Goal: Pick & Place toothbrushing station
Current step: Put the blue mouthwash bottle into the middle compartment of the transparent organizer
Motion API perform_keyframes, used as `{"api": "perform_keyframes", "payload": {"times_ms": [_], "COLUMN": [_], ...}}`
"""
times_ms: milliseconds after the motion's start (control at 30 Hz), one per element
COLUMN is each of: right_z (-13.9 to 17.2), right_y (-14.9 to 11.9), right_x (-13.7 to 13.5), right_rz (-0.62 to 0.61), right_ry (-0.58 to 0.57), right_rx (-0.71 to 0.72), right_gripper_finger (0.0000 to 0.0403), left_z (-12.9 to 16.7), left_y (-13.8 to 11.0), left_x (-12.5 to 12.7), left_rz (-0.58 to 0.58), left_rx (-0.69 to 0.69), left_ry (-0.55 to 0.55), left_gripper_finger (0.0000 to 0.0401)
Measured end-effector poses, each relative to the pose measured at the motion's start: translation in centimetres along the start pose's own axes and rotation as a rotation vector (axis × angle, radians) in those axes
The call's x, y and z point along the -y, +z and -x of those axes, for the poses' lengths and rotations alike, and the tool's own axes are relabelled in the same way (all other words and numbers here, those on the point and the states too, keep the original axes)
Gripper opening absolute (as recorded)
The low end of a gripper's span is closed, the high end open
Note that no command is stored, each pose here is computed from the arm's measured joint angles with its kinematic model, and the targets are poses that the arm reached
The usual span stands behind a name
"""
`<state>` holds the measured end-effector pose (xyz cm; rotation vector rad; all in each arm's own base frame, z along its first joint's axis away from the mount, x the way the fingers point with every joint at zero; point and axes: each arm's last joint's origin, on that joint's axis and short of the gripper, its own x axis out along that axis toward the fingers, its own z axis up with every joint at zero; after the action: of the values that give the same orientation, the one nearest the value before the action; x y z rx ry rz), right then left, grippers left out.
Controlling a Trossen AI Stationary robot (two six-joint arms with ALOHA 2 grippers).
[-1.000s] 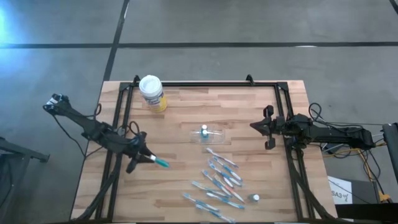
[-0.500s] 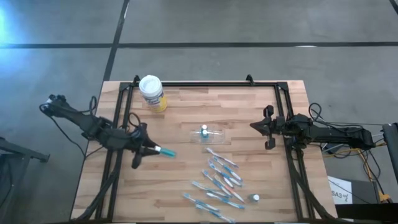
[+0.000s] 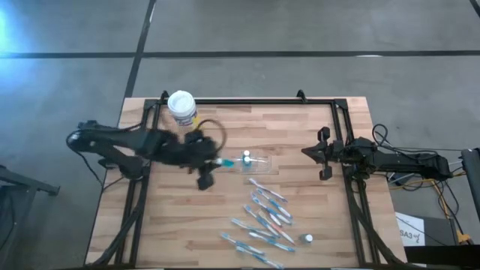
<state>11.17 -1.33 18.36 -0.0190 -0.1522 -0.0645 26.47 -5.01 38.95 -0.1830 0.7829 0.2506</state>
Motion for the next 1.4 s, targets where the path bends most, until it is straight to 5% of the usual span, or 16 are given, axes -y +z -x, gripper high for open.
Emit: {"api": "perform_keyframes", "payload": {"times_ms": [233,467,1200,1400], "right_z": [0.0,0.0,0.0,0.0], "right_y": [0.0,0.0,-0.1,-0.1], "right_x": [0.0,0.0,0.0,0.0], "right_rz": [0.005,0.017,0.030,0.034], "right_ry": [0.000,0.000,-0.001,-0.001], "right_rx": [-0.001,-0.002,-0.005,-0.006], "right_gripper_finger": [0.0008,0.0008,0.0008,0.0008], "left_z": [-4.8,-9.3,-15.5,-15.5], "left_y": [4.5,6.5,7.4,7.6], "left_x": [0.5,-0.5,-2.4,-2.7], "left_rz": [-0.098,-0.138,-0.290,-0.565], "left_rx": [-0.066,-0.193,-0.298,-0.304], "left_ry": [0.007,0.074,0.124,0.086], "left_gripper_finger": [0.0098,0.0098,0.0098,0.0098]}}
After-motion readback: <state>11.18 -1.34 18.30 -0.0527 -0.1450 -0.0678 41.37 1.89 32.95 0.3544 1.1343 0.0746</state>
